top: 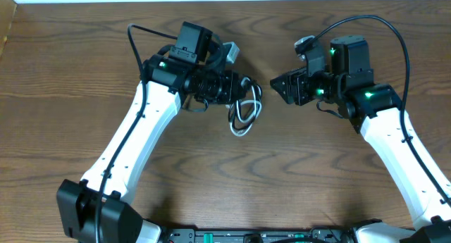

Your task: Untangle cables

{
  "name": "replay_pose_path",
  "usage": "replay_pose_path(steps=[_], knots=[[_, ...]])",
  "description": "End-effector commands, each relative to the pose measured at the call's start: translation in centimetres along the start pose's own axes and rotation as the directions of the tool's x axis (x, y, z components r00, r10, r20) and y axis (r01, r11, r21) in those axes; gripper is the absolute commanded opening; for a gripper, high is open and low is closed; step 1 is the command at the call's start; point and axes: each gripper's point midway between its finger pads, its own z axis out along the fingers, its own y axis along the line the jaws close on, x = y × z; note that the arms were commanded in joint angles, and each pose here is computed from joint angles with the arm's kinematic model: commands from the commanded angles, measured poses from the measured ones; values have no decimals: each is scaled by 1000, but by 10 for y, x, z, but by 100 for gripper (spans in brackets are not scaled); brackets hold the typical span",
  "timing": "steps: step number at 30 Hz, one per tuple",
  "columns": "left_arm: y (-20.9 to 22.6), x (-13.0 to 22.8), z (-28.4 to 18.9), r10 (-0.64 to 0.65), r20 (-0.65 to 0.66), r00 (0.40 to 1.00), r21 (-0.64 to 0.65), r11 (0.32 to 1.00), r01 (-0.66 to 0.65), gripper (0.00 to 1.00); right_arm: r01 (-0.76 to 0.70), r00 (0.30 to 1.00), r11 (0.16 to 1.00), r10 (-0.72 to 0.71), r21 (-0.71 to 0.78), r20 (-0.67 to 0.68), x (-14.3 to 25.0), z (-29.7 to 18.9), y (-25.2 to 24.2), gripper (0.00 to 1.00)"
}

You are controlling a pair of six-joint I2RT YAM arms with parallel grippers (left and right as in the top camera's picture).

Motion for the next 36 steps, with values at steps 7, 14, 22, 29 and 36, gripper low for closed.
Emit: replay_pose_path(steps=[7,14,22,29,36], knots=[[-43,21,-7,84,-96,992,298,953,-52,7,209,976,960,-215,-185,-15,10,7,46,64],[-34,10,-20,32,-70,997,328,945,-8,7,156,984,969,-170,-192,-59,20,9,48,62],[-28,0,-24,17,-34,999,324,946,-6,8,-208,976,966,194,-151,-100,14,13,49,55],[-32,-18,-25,1,22,1000,335,942,-8,7,-417,904,901,397,-120,-158,20,38,52,53],[-29,-22,-24,4,40,999,315,949,-17,7,-474,879,867,457,-154,-135,7,48,53,54]])
